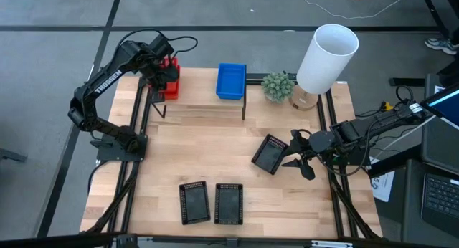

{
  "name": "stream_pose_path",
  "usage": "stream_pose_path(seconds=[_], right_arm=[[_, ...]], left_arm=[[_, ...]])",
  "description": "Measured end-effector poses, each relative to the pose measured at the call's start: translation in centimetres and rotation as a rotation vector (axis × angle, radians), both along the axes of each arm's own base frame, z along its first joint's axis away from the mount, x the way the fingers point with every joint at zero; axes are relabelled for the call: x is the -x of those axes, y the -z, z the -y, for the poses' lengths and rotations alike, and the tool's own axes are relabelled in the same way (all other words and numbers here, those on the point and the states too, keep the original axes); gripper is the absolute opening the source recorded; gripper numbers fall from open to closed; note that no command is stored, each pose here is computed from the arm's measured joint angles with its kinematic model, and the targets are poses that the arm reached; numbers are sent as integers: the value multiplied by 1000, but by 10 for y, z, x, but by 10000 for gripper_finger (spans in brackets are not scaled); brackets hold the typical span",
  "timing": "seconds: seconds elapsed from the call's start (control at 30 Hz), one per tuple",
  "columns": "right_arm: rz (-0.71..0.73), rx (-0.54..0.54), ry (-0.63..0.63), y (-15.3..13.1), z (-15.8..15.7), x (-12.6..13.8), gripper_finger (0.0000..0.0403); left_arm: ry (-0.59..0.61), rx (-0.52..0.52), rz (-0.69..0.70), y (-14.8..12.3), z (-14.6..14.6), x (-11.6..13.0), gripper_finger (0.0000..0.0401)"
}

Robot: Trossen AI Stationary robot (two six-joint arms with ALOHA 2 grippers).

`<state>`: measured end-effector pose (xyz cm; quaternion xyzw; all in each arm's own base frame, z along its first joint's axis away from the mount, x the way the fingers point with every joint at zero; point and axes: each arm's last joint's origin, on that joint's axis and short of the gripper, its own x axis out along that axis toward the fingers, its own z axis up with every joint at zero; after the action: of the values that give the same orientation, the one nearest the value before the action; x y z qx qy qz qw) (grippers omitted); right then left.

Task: Stack baskets on shelf by color
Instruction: Stack the red bin on top of the stacked red bins on the shelf

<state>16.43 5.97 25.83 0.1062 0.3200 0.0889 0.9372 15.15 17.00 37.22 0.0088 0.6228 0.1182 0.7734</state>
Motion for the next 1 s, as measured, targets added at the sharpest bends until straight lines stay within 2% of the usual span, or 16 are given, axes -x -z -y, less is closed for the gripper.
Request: stream_pose_path(seconds=[0.47,0.63,0.77,1.0], right_arm=[[-1,0,-1,0,0,0,174],[-2,0,-1,0,0,0,174],[-2,0,-1,0,0,0,174],[-2,0,-1,0,0,0,174]], left_arm=[[-30,5,-2,0,0,0,68],[-34,2,8,-6,5,-2,79],[-18,-30,26,-20,12,-3,79],[3,-153,27,-45,26,-7,79]])
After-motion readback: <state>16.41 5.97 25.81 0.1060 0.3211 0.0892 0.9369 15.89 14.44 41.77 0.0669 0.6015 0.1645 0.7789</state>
